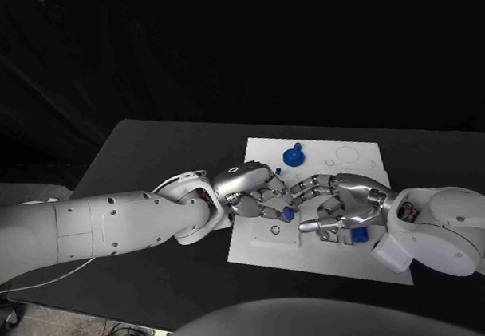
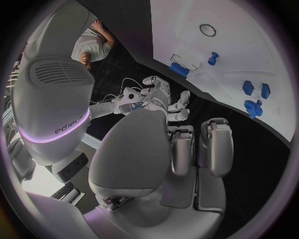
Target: Assemble the parts on the task board
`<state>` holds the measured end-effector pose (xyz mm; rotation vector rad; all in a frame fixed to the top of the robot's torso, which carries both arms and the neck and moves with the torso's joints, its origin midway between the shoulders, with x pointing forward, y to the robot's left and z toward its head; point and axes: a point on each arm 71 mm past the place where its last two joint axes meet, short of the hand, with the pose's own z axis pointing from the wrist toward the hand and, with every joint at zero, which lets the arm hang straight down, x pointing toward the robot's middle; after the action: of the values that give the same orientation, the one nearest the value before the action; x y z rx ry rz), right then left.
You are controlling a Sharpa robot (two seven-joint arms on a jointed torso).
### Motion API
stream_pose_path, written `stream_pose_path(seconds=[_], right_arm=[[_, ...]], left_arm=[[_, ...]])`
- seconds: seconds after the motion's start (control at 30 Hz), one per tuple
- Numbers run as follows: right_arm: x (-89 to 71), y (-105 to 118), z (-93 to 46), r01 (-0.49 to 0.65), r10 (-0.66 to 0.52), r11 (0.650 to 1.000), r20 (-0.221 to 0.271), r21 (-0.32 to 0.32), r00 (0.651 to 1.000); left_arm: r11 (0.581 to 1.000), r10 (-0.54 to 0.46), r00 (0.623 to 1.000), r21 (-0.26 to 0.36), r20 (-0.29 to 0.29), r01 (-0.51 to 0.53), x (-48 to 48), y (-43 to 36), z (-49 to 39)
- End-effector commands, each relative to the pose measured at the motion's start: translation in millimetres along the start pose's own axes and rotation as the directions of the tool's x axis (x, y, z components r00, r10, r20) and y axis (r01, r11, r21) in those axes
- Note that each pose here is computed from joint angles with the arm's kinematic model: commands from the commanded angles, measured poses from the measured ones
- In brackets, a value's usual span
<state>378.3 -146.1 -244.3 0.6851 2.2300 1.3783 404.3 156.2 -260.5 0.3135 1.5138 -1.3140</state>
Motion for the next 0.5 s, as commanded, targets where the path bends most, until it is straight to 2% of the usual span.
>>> stream_pose_path(seconds=[0.03,0.17,0.27,0.4,0.5], right_arm=[[-5.3,7,-2.2,0.183,-0.175,0.977,0.075,-0.108,0.982],[-11.9,10,-6.1,0.299,-0.276,0.942,0.153,-0.155,0.949],[-15.5,12,-9.2,0.397,-0.359,0.902,0.214,-0.172,0.909],[-15.8,15,-10.7,0.543,-0.489,0.822,0.277,-0.172,0.827],[-12.9,19,-10.9,0.668,-0.598,0.726,0.328,-0.165,0.731]], left_arm=[[0.994,-0.065,0.998,-0.095,-0.027,0.062,1.9,7.2,-0.5],[0.98,-0.094,0.995,-0.181,-0.033,0.086,2.2,15.1,-2.7],[0.961,-0.109,0.993,-0.26,-0.035,0.096,2.7,21.1,-4.6],[0.926,-0.132,0.991,-0.361,-0.03,0.112,3.1,28.6,-7.8],[0.886,-0.161,0.987,-0.443,-0.016,0.137,3.7,33.9,-10.9]])
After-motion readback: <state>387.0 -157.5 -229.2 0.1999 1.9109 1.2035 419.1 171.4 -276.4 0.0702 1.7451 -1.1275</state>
